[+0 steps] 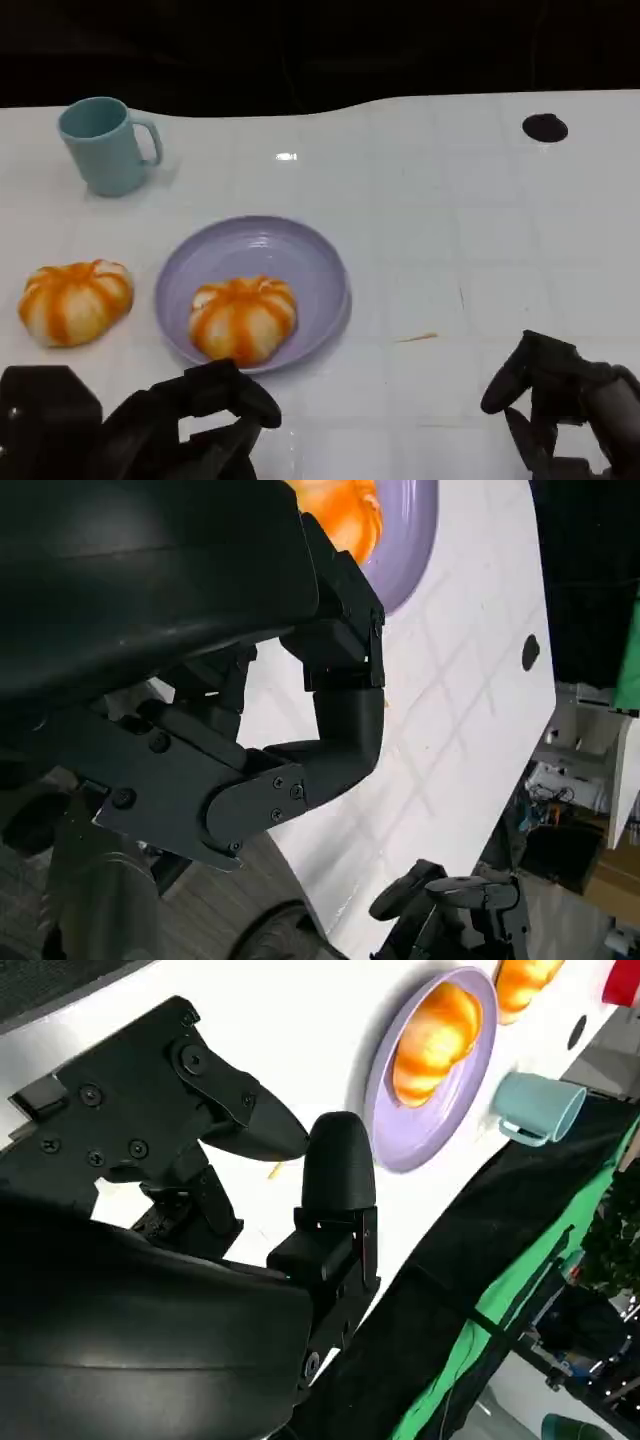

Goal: Grasp the bread from the table and place it into the plate.

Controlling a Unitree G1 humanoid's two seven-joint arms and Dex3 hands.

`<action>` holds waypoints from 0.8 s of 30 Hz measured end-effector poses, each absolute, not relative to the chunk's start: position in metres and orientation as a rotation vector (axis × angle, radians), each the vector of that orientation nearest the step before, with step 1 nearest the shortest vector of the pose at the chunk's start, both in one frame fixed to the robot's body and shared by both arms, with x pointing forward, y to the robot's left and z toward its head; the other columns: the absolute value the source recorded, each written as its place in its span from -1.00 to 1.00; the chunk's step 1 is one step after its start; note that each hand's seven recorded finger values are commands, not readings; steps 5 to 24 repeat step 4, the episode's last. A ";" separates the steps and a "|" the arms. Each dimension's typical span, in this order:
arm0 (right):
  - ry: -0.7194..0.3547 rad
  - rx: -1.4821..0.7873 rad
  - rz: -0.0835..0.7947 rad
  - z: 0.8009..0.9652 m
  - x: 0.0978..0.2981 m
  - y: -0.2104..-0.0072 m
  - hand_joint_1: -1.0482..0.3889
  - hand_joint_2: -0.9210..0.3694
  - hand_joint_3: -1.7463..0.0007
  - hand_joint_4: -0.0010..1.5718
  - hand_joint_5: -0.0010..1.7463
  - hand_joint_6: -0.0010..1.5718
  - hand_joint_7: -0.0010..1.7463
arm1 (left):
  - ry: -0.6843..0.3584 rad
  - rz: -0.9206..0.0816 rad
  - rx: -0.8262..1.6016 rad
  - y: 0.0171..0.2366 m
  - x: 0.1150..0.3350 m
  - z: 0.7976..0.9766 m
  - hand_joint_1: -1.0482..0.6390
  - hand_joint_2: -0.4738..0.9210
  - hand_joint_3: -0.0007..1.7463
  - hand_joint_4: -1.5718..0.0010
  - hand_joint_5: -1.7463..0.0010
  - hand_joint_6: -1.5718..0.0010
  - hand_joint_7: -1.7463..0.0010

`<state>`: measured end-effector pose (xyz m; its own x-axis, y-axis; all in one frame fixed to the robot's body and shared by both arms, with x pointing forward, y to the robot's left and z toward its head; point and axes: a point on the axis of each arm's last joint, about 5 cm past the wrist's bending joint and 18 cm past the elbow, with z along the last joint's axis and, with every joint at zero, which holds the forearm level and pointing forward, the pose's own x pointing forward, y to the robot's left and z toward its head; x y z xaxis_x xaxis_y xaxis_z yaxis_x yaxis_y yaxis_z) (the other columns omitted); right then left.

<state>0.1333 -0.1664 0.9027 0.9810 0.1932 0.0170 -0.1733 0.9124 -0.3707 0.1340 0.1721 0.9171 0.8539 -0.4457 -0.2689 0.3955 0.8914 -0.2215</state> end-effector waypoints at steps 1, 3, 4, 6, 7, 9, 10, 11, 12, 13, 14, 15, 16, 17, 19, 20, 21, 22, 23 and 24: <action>-0.054 -0.378 0.189 0.903 0.133 -0.166 0.34 -0.37 -0.34 0.24 1.00 -0.13 0.89 | 0.321 -0.444 -0.161 0.172 0.134 0.917 -0.12 0.84 -0.10 0.16 -1.00 0.25 -0.67; -0.055 -0.378 0.189 0.903 0.133 -0.166 0.33 -0.37 -0.33 0.24 1.00 -0.13 0.89 | 0.321 -0.444 -0.160 0.172 0.134 0.917 -0.12 0.84 -0.10 0.15 -1.00 0.24 -0.67; -0.056 -0.378 0.189 0.903 0.133 -0.166 0.34 -0.37 -0.33 0.23 1.00 -0.13 0.88 | 0.321 -0.444 -0.160 0.172 0.134 0.917 -0.12 0.84 -0.10 0.15 -1.00 0.24 -0.67; -0.056 -0.378 0.189 0.903 0.133 -0.166 0.34 -0.37 -0.33 0.23 1.00 -0.13 0.88 | 0.321 -0.444 -0.160 0.172 0.134 0.917 -0.12 0.84 -0.10 0.15 -1.00 0.24 -0.67; -0.056 -0.378 0.189 0.903 0.133 -0.166 0.34 -0.37 -0.33 0.23 1.00 -0.13 0.88 | 0.321 -0.444 -0.160 0.172 0.134 0.917 -0.12 0.84 -0.10 0.15 -1.00 0.24 -0.67; -0.056 -0.378 0.189 0.903 0.133 -0.166 0.34 -0.37 -0.33 0.23 1.00 -0.13 0.88 | 0.321 -0.444 -0.160 0.172 0.134 0.917 -0.12 0.84 -0.10 0.15 -1.00 0.24 -0.67; -0.056 -0.378 0.189 0.903 0.133 -0.166 0.34 -0.37 -0.33 0.23 1.00 -0.13 0.88 | 0.321 -0.444 -0.160 0.172 0.134 0.917 -0.12 0.84 -0.10 0.15 -1.00 0.24 -0.67; -0.056 -0.378 0.189 0.903 0.133 -0.166 0.34 -0.37 -0.33 0.23 1.00 -0.13 0.88 | 0.321 -0.444 -0.160 0.172 0.134 0.917 -0.12 0.84 -0.10 0.15 -1.00 0.24 -0.67; -0.056 -0.378 0.189 0.903 0.133 -0.166 0.34 -0.37 -0.33 0.23 1.00 -0.13 0.88 | 0.321 -0.444 -0.160 0.172 0.134 0.917 -0.12 0.84 -0.10 0.15 -1.00 0.24 -0.67; -0.056 -0.378 0.189 0.903 0.133 -0.166 0.34 -0.37 -0.33 0.23 1.00 -0.13 0.88 | 0.321 -0.444 -0.160 0.172 0.134 0.917 -0.12 0.84 -0.10 0.15 -1.00 0.24 -0.67; -0.056 -0.378 0.189 0.903 0.133 -0.166 0.34 -0.37 -0.33 0.23 1.00 -0.13 0.88 | 0.321 -0.444 -0.160 0.172 0.134 0.917 -0.12 0.84 -0.10 0.15 -1.00 0.24 -0.67; -0.056 -0.378 0.189 0.903 0.133 -0.166 0.34 -0.37 -0.33 0.23 1.00 -0.13 0.88 | 0.321 -0.444 -0.160 0.172 0.134 0.917 -0.12 0.84 -0.10 0.15 -1.00 0.24 -0.67; -0.056 -0.378 0.189 0.903 0.133 -0.166 0.34 -0.37 -0.33 0.23 1.00 -0.13 0.88 | 0.321 -0.444 -0.160 0.172 0.134 0.917 -0.12 0.84 -0.10 0.15 -1.00 0.24 -0.67; -0.056 -0.378 0.189 0.903 0.133 -0.166 0.34 -0.37 -0.33 0.23 1.00 -0.13 0.88 | 0.321 -0.444 -0.160 0.172 0.134 0.917 -0.12 0.84 -0.10 0.15 -1.00 0.24 -0.67; -0.056 -0.378 0.189 0.903 0.133 -0.166 0.34 -0.37 -0.33 0.23 1.00 -0.13 0.88 | 0.321 -0.444 -0.160 0.172 0.134 0.917 -0.12 0.84 -0.10 0.15 -1.00 0.24 -0.67; -0.056 -0.378 0.189 0.903 0.133 -0.166 0.34 -0.37 -0.33 0.23 1.00 -0.13 0.88 | 0.321 -0.444 -0.160 0.172 0.134 0.917 -0.12 0.84 -0.10 0.15 -1.00 0.24 -0.67; -0.056 -0.378 0.189 0.903 0.133 -0.166 0.34 -0.37 -0.33 0.23 1.00 -0.13 0.88 | 0.321 -0.444 -0.160 0.172 0.134 0.917 -0.12 0.84 -0.10 0.15 -1.00 0.24 -0.67; -0.056 -0.378 0.189 0.903 0.133 -0.166 0.34 -0.37 -0.33 0.23 1.00 -0.13 0.88 | 0.321 -0.444 -0.160 0.172 0.134 0.917 -0.12 0.84 -0.10 0.15 -1.00 0.24 -0.67; -0.056 -0.378 0.189 0.903 0.133 -0.166 0.34 -0.37 -0.33 0.23 1.00 -0.13 0.88 | 0.321 -0.444 -0.160 0.172 0.134 0.917 -0.12 0.84 -0.10 0.15 -1.00 0.24 -0.67; -0.056 -0.378 0.189 0.903 0.133 -0.166 0.34 -0.37 -0.33 0.23 1.00 -0.13 0.88 | 0.321 -0.444 -0.160 0.172 0.134 0.917 -0.12 0.84 -0.10 0.15 -1.00 0.24 -0.67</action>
